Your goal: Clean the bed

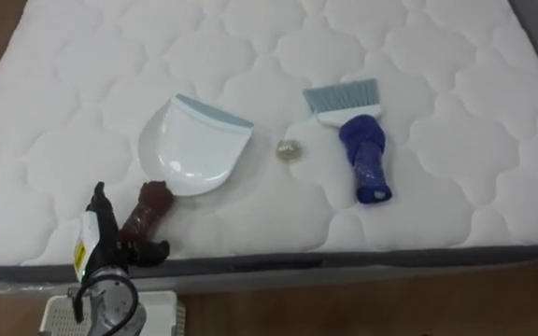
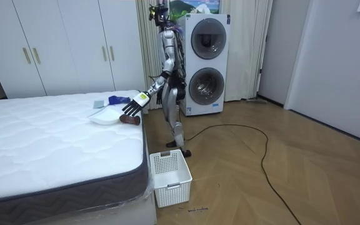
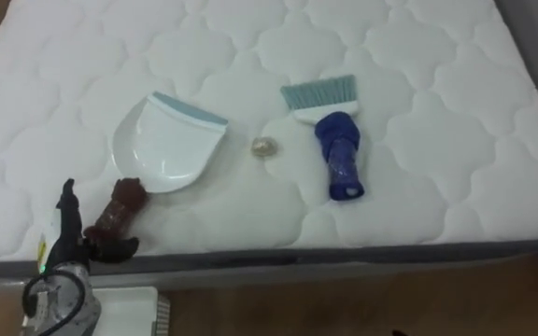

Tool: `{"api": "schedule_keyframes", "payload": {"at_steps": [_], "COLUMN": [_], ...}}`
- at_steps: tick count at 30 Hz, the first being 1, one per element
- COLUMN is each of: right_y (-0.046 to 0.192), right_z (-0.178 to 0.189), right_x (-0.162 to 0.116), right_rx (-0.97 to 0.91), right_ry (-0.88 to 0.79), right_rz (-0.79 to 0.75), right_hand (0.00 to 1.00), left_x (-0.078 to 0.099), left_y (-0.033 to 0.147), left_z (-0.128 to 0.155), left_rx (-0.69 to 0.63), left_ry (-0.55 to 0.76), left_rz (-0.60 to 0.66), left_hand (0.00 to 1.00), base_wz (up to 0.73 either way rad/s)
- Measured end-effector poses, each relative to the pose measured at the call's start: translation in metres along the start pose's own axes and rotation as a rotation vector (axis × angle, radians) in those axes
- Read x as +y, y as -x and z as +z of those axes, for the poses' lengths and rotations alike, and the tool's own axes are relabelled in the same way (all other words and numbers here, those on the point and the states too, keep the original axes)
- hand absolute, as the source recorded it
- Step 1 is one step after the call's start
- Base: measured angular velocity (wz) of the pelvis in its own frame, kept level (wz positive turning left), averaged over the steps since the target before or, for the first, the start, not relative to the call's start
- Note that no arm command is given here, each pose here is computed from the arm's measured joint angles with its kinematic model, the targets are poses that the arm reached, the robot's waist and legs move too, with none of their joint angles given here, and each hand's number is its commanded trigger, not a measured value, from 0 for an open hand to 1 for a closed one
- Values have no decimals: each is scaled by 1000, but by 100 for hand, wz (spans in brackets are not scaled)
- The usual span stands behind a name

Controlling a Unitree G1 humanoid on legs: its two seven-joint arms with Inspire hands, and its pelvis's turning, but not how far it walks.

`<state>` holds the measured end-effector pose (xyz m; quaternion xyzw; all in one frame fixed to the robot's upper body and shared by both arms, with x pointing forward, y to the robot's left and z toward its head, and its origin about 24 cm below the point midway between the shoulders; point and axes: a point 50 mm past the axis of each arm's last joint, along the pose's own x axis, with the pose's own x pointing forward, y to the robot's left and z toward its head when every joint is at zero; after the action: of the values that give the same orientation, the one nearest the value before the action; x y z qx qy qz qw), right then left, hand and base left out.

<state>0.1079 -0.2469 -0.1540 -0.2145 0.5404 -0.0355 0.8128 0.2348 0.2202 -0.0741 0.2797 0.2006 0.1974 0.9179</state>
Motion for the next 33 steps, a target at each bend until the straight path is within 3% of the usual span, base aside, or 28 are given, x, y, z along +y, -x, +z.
{"api": "schedule_keyframes", "payload": {"at_steps": [14, 24, 33], "right_y": [-2, -2, -2], "right_z": [14, 15, 17], "right_x": [-2, -3, 0], "right_rx": [-39, -55, -63], "right_ry": [-39, -4, 32], "right_rz": [-7, -7, 6], "right_hand": [0, 0, 0], "left_x": [3, 15, 25], "left_y": [-13, -28, -32], "left_z": [15, 42, 46], "left_rx": [-12, -80, -107], "left_ry": [50, 82, 80], "left_rz": [23, 140, 216], "left_hand": [0, 0, 0], "base_wz": [0, -5, 2]}}
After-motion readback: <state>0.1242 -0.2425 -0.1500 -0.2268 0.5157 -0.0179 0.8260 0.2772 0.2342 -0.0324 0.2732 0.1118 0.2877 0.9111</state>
